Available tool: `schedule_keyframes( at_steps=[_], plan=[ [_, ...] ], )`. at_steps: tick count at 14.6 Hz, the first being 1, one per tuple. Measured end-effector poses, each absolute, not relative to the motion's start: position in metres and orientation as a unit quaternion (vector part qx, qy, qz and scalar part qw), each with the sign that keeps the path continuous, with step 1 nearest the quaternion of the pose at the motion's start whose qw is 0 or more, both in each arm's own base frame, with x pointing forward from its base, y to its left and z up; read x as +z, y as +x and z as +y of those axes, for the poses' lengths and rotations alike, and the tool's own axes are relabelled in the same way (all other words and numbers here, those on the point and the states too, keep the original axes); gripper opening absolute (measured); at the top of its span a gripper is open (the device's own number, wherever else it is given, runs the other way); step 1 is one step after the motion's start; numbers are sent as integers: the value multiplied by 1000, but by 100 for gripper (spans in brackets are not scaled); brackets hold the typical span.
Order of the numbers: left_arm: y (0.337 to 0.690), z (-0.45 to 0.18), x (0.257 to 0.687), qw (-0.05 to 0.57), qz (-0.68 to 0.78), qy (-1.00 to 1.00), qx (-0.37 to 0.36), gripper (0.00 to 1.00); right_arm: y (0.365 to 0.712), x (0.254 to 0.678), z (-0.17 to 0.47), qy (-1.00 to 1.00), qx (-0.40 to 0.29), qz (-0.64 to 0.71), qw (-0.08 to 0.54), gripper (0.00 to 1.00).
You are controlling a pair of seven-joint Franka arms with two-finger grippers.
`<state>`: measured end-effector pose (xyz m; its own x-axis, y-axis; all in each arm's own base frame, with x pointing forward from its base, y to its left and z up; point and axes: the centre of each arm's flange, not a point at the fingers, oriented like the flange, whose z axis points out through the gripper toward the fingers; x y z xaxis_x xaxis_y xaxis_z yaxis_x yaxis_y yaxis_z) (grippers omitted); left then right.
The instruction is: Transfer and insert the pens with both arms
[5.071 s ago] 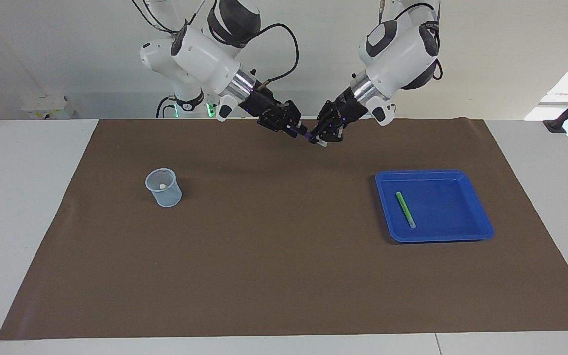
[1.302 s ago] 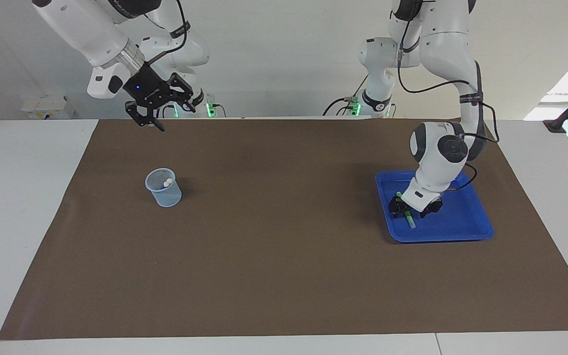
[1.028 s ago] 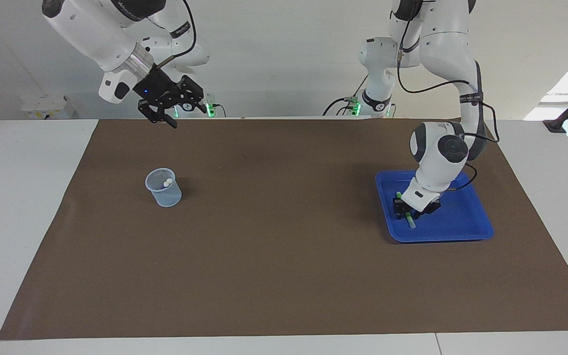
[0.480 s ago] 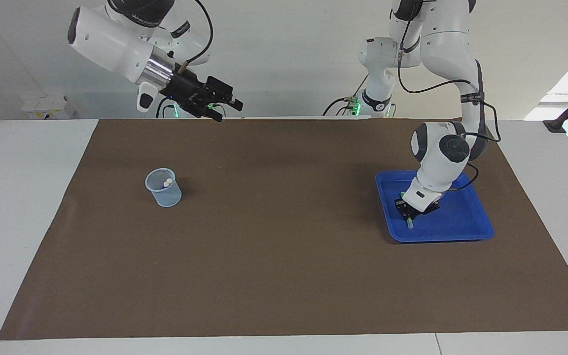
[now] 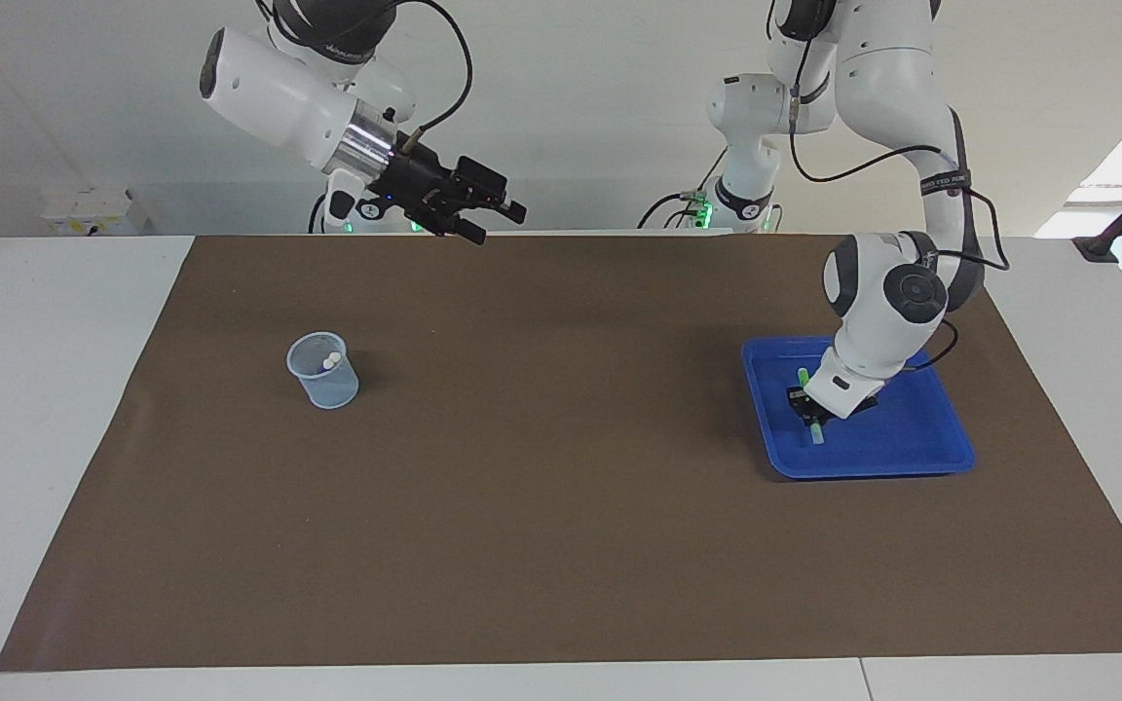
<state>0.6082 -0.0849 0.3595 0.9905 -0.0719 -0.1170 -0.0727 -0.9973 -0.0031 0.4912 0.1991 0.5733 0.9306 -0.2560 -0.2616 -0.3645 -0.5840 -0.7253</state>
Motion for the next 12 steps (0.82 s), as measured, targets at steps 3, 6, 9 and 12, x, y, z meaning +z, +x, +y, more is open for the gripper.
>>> schedule_keyframes(
  at_steps=[3, 6, 9, 12],
  plan=[
    [605, -92, 402, -28, -27, -995, 90, 17, 485, 575, 225, -885, 54, 186, 423, 100],
    [597, -110, 452, -72, -143, -980, 116, 17, 482, 573, 236, -885, 48, 187, 423, 100],
    [584, -138, 487, -119, -287, -940, 142, 17, 481, 569, 250, -882, 40, 200, 424, 100],
    [568, -173, 515, -147, -402, -887, 173, 17, 479, 568, 261, -879, 43, 215, 424, 100]
  ],
)
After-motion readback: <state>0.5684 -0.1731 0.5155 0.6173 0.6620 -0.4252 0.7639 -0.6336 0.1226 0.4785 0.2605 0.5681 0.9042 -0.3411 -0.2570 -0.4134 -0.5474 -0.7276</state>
